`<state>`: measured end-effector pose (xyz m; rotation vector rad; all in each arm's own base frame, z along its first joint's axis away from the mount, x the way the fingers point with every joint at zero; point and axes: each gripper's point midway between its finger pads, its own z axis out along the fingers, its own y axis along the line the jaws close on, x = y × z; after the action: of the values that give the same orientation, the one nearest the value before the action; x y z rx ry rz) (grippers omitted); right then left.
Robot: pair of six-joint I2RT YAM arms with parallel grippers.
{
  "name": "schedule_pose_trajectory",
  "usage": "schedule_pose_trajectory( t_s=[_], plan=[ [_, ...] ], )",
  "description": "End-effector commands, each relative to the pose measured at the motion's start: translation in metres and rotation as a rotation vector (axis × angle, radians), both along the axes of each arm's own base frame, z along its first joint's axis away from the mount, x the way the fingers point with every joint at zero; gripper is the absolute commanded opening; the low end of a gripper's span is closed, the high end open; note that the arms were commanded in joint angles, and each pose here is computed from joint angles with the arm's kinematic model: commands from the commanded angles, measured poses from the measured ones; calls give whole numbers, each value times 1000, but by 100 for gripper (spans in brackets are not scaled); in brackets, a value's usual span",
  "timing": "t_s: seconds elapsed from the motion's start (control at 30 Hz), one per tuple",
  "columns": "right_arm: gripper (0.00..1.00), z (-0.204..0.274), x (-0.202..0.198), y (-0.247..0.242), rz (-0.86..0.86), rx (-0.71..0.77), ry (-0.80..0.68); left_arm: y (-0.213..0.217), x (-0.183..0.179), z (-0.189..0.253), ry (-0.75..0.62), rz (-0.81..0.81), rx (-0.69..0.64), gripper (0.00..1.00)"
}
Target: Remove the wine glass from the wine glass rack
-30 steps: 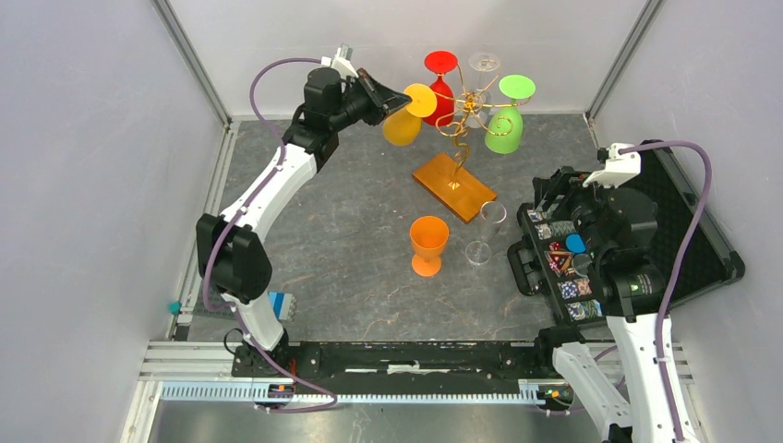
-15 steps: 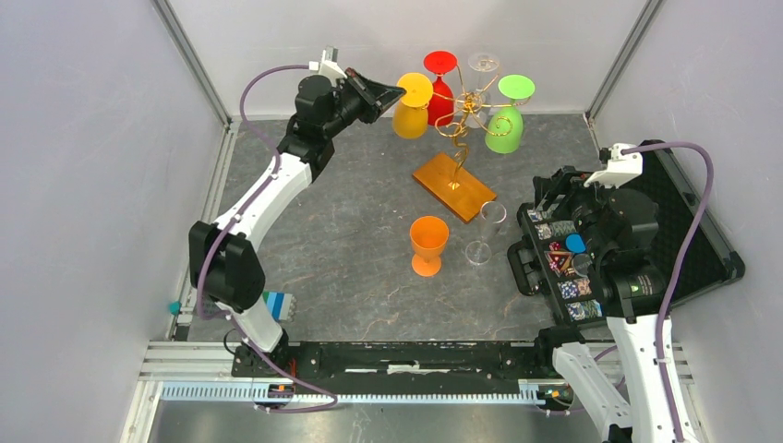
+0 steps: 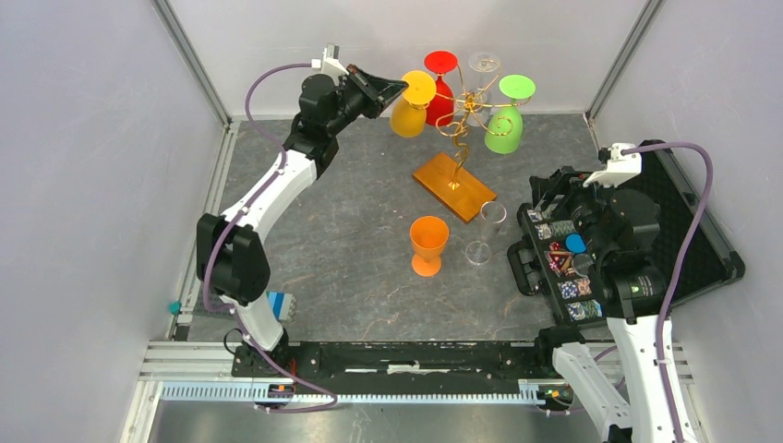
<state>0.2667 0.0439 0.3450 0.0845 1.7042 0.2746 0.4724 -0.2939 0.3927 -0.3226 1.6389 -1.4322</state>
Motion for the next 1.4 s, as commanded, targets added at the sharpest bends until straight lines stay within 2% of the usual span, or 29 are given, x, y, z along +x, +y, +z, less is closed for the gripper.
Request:
schedule_pose_trajectory(
  t_s=[0.0, 0.43, 0.63, 0.87, 1.13, 1.37],
  plan=[
    [75, 20, -1, 7, 36, 16, -70, 6, 4, 31, -63, 27, -44, 2],
    [75, 24, -4, 12, 71, 23, -84, -13, 12, 27, -42, -70, -103, 2],
    [80, 30, -11, 26, 144, 66, -131, -35, -10, 44, -105, -257, -117, 2],
    [83, 34, -13, 31, 166, 103, -146, -34, -35, 40, -80, -308, -106, 2],
    [93, 58, -32, 64, 368, 183, -261, -26, -57, 27, -43, -313, -86, 2],
    [98, 53, -41, 100, 594, 403, -294, -9, -96, 25, -37, -312, -84, 2]
  ],
)
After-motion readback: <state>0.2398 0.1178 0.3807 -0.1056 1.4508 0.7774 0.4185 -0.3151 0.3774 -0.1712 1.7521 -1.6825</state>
